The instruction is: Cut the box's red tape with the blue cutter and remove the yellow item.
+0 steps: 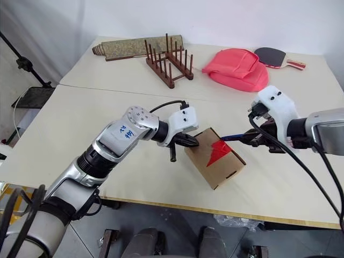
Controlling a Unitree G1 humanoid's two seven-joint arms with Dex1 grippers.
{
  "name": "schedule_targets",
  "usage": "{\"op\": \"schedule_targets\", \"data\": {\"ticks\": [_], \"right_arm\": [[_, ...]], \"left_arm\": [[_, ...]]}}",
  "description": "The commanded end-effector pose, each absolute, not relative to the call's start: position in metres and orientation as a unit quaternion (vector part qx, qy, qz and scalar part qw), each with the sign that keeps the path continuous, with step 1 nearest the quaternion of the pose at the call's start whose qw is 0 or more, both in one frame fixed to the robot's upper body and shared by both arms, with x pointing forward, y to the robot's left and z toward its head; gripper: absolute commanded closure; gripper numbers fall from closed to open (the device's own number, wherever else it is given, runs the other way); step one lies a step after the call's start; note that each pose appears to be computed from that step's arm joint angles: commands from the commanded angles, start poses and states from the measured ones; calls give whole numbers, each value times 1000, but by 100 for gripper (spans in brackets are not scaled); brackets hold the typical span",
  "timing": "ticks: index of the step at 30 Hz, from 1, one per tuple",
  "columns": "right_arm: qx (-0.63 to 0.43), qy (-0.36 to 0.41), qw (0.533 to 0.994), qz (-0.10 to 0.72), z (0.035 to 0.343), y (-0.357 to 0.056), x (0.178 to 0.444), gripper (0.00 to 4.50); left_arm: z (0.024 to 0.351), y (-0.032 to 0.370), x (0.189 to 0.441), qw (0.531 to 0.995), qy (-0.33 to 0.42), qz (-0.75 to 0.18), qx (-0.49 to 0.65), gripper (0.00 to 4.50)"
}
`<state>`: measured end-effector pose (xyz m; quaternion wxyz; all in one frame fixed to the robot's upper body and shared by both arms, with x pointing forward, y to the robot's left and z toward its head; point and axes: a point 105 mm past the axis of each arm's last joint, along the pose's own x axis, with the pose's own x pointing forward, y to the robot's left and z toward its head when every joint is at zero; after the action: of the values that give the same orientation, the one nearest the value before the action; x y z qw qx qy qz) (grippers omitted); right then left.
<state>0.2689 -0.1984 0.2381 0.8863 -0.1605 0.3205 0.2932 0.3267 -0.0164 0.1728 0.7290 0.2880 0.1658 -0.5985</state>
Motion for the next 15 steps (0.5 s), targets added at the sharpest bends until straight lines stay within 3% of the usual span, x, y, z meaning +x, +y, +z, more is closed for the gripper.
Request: {"op": "schedule_targets", "data": {"ticks": [1,15], "right_arm": [[-173,350,872,295,238,-204,259,432],[-184,400,850,290,237,-220,243,432]], "left_arm": [[139,-8,326,721,228,-584,294,450],[137,-10,330,734,230,-574,281,450]]}}
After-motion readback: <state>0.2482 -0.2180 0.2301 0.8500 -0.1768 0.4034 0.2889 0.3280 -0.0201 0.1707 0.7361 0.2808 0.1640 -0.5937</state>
